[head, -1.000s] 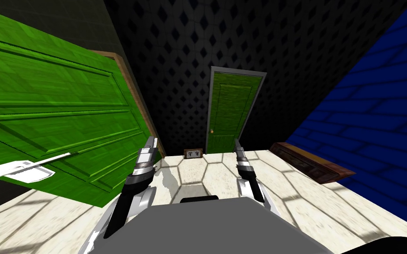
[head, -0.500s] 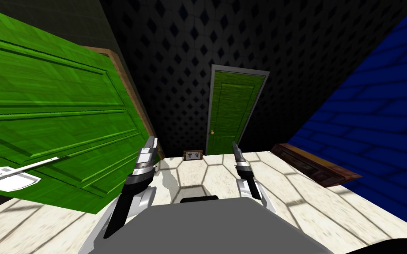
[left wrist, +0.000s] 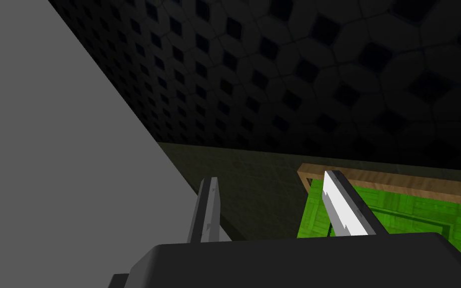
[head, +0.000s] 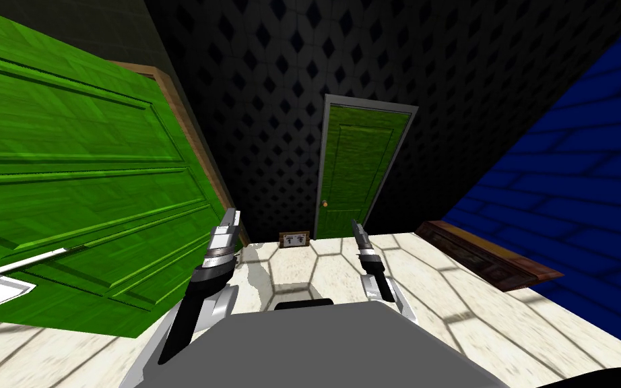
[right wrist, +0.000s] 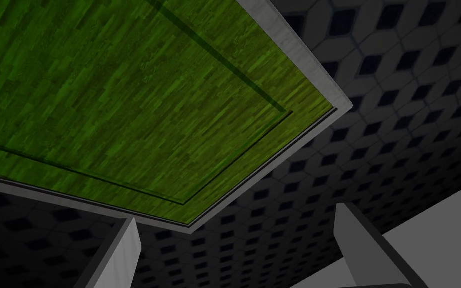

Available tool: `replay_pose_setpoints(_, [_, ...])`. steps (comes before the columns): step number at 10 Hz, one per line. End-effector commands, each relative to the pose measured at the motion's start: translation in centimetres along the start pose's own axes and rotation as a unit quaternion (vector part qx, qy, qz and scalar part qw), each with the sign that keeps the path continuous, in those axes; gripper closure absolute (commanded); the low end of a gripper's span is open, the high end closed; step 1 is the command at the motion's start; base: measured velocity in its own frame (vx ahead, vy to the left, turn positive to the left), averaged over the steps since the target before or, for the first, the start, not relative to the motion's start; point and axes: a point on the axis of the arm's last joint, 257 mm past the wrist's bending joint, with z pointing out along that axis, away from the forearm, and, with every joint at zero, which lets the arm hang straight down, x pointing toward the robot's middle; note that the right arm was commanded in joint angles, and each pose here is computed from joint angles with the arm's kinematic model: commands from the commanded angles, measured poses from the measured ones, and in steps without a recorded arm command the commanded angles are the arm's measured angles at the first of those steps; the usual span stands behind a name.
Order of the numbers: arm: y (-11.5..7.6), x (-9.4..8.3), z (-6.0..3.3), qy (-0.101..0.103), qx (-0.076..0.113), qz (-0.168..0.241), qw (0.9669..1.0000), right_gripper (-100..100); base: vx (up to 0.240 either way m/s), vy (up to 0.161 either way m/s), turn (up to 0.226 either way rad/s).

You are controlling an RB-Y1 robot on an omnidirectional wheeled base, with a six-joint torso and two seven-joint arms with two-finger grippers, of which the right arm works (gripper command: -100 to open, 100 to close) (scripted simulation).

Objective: Pull the door open

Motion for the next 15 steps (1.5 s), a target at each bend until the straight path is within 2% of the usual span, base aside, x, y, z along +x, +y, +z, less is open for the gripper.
replay_pose_setpoints(1, [-0.9, 0.9, -0.08, 0.008, 0.005, -0.021, 0.9997, -100, 0.109, -0.002, 0.0])
replay_pose_setpoints(4, [-2.7, 2.3, -0.41, 0.024, 0.012, -0.058, 0.9979, -100, 0.101, -0.003, -0.001])
replay_pose_setpoints(8, [-5.1, 4.2, -1.01, 0.046, 0.022, -0.106, 0.993, -100, 0.102, 0.005, -0.002])
replay_pose_setpoints(11, [-6.8, 5.6, -1.55, 0.063, 0.028, -0.14, 0.9877, -100, 0.094, 0.01, -0.002])
replay_pose_setpoints(15, [-8.9, 7.5, -2.39, 0.086, 0.034, -0.183, 0.9787, -100, 0.103, 0.0, -0.001])
